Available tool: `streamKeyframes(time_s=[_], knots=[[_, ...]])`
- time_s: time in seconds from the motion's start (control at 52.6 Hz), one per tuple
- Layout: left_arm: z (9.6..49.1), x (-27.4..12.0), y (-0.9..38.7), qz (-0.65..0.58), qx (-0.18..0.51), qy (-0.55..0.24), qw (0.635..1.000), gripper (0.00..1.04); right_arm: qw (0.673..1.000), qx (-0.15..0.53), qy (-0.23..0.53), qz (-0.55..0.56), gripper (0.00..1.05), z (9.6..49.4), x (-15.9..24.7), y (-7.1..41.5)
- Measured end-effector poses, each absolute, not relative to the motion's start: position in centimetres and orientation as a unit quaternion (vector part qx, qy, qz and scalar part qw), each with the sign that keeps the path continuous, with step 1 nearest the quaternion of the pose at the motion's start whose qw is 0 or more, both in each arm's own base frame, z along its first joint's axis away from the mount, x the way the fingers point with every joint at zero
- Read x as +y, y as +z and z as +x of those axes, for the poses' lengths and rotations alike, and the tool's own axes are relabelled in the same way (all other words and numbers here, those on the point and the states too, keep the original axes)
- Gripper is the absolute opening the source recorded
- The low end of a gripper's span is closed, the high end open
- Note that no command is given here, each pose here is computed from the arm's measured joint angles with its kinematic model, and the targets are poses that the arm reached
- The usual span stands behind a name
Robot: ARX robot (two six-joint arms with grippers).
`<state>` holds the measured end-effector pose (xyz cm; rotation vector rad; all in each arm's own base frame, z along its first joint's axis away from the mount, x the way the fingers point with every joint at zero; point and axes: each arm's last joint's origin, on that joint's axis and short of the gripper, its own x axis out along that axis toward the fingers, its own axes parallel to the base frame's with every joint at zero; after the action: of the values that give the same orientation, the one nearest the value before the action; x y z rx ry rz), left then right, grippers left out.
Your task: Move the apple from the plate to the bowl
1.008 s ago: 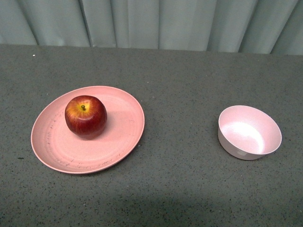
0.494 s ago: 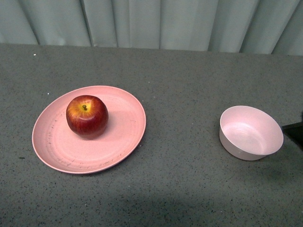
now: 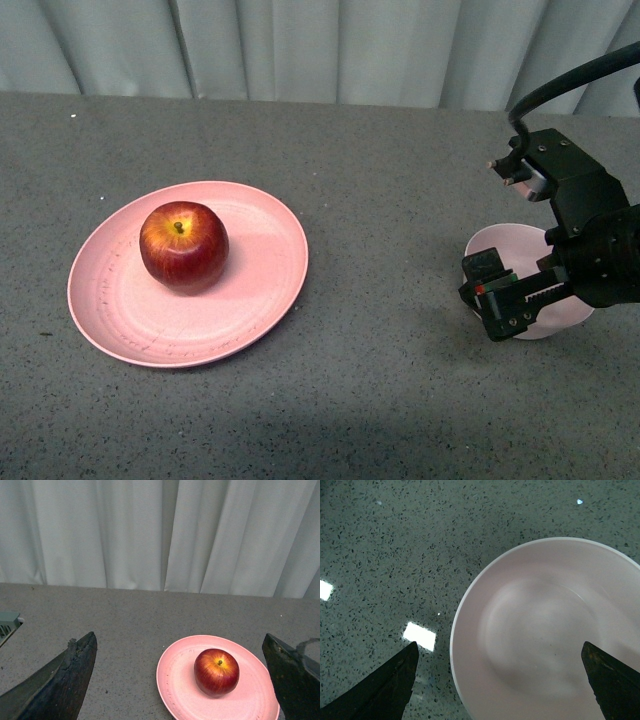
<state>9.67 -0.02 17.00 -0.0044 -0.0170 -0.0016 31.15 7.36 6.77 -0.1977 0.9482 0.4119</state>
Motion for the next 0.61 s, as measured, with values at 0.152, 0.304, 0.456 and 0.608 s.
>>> streamKeyframes(time_s=[0.152, 0.304, 0.456, 0.608], knots=[[9.7, 0.0, 17.0, -0.002, -0.008, -0.001, 1.0, 0.98, 0.854, 0.471, 0.2, -0.097, 0.95, 32.2, 7.8, 5.8], [9.7, 0.0, 17.0, -0.002, -0.008, -0.001, 1.0, 0.98, 0.847, 0.48, 0.202, -0.102, 0.88, 32.7, 7.9, 5.6], [9.7, 0.0, 17.0, -0.002, -0.008, -0.001, 1.0, 0.98, 0.846, 0.483, 0.2, -0.108, 0.65, 33.2, 8.0, 5.7], [9.7, 0.0, 17.0, -0.002, -0.008, -0.001, 1.0, 0.98, 0.843, 0.487, 0.2, -0.11, 0.35, 33.1, 8.1, 5.6]])
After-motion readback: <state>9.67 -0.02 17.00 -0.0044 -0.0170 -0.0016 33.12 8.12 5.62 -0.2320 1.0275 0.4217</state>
